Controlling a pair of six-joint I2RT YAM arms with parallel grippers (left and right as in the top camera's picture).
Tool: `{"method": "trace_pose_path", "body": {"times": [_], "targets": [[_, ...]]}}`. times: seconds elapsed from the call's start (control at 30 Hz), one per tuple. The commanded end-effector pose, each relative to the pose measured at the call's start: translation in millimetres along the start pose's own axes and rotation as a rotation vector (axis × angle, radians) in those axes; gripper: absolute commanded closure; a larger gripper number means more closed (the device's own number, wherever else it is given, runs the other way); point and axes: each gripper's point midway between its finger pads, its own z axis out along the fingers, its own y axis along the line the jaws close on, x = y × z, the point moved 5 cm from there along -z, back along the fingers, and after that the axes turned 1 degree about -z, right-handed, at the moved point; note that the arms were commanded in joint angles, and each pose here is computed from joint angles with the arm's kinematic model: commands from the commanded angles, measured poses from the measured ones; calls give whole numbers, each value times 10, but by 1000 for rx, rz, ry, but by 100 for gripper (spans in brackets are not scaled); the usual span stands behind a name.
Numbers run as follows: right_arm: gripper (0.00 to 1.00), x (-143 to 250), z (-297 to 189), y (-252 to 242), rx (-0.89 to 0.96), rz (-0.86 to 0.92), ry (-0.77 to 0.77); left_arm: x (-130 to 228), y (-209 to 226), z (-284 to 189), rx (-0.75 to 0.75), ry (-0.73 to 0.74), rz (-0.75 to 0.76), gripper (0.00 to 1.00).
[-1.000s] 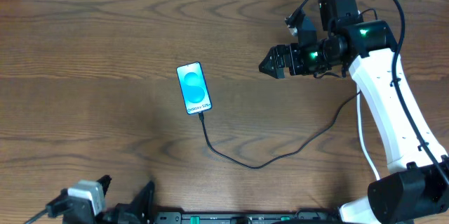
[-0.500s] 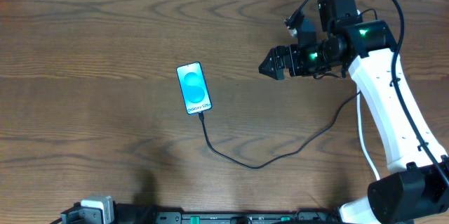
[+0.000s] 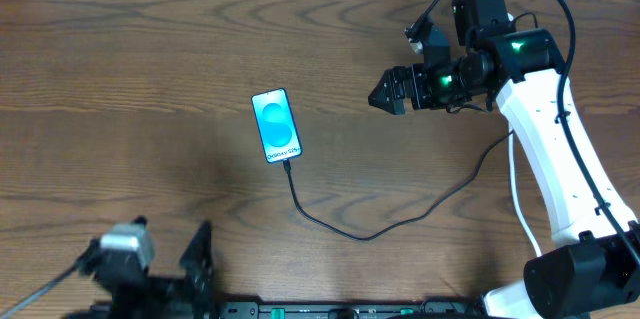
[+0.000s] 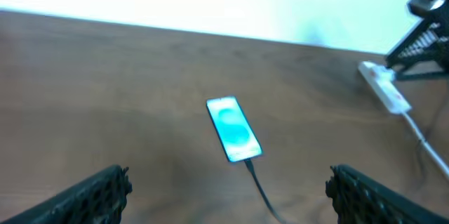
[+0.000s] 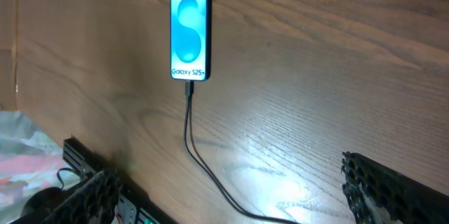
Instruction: Plug charger to phone and switch on socket
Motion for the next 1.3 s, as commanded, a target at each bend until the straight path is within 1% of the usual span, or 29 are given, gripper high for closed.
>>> {"method": "trace_pose_path", "body": {"times": [0.0,0.1,0.27,0.57,1.0,1.13,1.27], "targets": [[1,2,-45,47,-2,-14,-11,173,88,325,-25,26,52,7],[1,2,-45,46,-1,-14,-11,297,132,563,-26,33,52,7],[1,2,-46,45,-1,-13,-12,456,174,697,-32,73,49,7],[1,20,-45,43,0,-5,-3,559,193,687,-41,126,45,7],[1,39,-45,44,0,0,6,875,248,611,-67,281,33,7],[1,38,-45,44,0,0,6,1000,272,606,-66,275,34,7],[1,36,-45,44,0,-1,5,1207,315,638,-64,261,35,7]]}}
